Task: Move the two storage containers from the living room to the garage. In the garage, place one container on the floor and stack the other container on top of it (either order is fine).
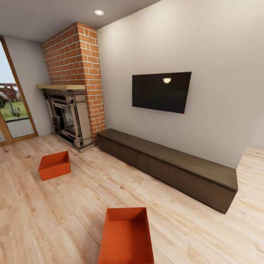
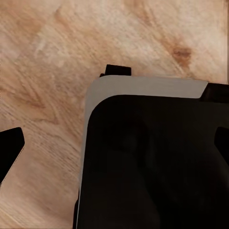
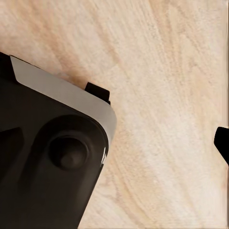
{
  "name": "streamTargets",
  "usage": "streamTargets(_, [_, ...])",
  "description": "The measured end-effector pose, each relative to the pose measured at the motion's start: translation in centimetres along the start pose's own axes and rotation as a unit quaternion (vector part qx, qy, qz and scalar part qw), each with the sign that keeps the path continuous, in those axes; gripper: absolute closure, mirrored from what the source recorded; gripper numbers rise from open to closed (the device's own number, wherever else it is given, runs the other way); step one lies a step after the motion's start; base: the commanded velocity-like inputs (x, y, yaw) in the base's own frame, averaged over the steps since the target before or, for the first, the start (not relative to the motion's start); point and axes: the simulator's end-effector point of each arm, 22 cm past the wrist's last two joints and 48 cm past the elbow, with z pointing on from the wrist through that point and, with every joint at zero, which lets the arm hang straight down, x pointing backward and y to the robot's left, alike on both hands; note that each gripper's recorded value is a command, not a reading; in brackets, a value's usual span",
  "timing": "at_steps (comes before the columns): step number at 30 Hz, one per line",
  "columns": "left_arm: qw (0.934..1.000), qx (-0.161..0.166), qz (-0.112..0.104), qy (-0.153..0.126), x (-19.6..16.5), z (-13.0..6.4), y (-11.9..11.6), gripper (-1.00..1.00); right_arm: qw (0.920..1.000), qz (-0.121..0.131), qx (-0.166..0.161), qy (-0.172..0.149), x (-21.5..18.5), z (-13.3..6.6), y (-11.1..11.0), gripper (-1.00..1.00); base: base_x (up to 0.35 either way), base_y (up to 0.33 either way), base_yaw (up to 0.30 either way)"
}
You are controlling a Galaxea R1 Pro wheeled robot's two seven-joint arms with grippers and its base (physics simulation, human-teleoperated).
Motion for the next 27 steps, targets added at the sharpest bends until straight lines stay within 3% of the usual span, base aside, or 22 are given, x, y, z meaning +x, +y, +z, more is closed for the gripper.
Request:
streamTargets(14, [1.0,0.0,0.0,0.0,-0.01,0.0,0.04,-1.0,1.0,0.0,0.0,0.0,0.0,0.0,-0.02,-1.0,0.31,0.0,0.0])
streamTargets(21, [1.0,0.0,0.001,0.0,0.01,0.02,0.07,-1.0,1.0,0.001,0.0,0.001,0.01,0.02,0.04,-1.0,0.049,0.0,0.02])
streamTargets(27, [1.0,-0.001,0.001,0.0,-0.01,0.02,0.1,-1.0,1.0,-0.001,0.001,0.001,0.08,0.02,-0.15,-1.0,0.001,0.0,0.24])
